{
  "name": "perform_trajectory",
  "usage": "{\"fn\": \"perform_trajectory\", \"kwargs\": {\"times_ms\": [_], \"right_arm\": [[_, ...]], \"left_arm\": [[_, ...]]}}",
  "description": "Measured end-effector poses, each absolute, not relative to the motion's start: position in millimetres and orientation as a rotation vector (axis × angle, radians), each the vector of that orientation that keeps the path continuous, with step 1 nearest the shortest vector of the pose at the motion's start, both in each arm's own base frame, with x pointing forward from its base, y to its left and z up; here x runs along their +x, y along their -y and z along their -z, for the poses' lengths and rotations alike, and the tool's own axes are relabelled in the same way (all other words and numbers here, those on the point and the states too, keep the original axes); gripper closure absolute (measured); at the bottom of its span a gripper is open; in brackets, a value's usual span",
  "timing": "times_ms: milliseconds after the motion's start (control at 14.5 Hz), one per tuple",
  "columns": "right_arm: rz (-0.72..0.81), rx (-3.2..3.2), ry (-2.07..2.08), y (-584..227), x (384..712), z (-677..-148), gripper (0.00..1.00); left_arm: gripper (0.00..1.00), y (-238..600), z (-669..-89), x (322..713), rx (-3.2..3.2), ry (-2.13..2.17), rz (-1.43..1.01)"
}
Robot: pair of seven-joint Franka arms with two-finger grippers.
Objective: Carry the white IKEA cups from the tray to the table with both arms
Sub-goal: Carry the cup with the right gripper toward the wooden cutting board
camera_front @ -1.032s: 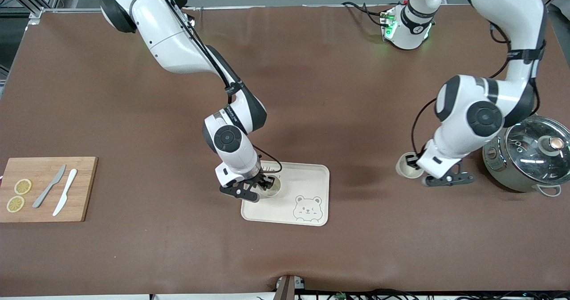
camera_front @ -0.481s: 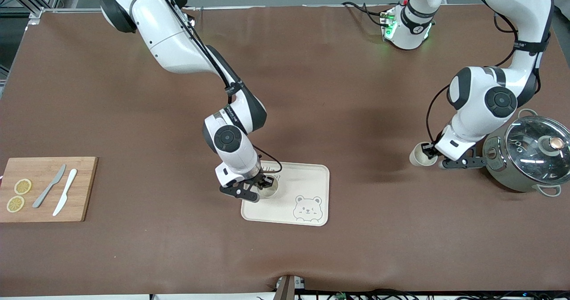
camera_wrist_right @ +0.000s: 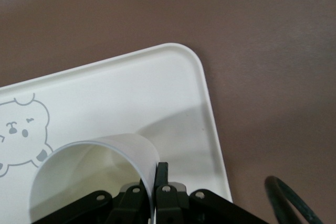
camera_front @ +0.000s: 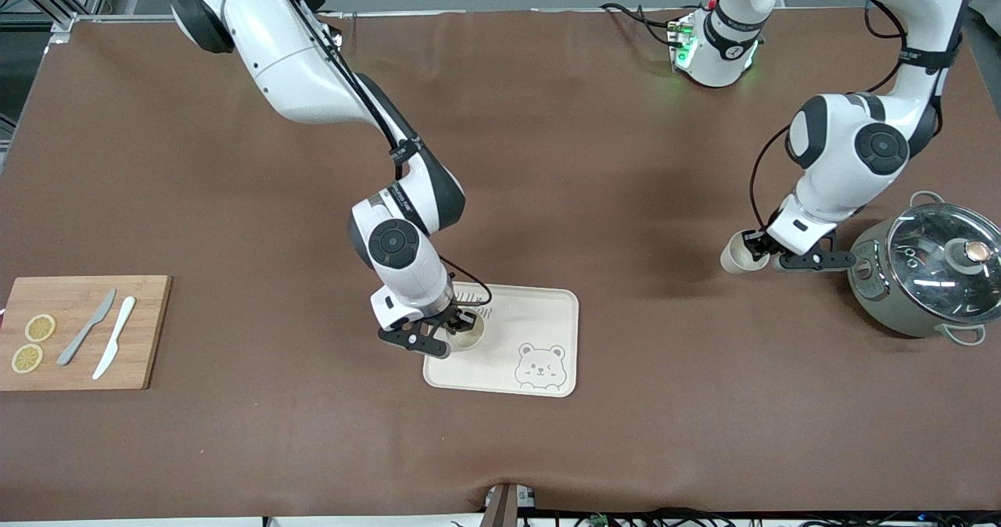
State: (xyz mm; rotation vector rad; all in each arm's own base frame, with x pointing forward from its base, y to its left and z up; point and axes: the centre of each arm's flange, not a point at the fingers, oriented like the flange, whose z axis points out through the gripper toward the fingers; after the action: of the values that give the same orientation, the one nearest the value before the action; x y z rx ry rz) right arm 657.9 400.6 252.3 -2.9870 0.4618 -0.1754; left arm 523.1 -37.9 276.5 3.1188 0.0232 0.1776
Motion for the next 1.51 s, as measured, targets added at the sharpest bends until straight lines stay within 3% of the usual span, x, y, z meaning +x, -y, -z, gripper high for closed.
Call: {"fn": "perform_trajectory", "kwargs": {"times_ms": [688,1238,1513], "right_arm": [[-0.001,-3.091,-0.322,-261.3,673.5,-392.8,0.96],[-0.08,-3.116,-0.027,-113.2,653.3,-399.5,0.96],[-0.029,-3.106,0.154,-28.8,651.7,-376.7,0.96]], "left_arm": [[0.96,55.6,-248.1,492.8,3.053,-0.074,-0.239],[0.96,33.0,-229.1,486.7,3.058,-0.047,-0.274],[0.96,27.7,-221.7,486.1,3.061,-0.042,-0.267]]}}
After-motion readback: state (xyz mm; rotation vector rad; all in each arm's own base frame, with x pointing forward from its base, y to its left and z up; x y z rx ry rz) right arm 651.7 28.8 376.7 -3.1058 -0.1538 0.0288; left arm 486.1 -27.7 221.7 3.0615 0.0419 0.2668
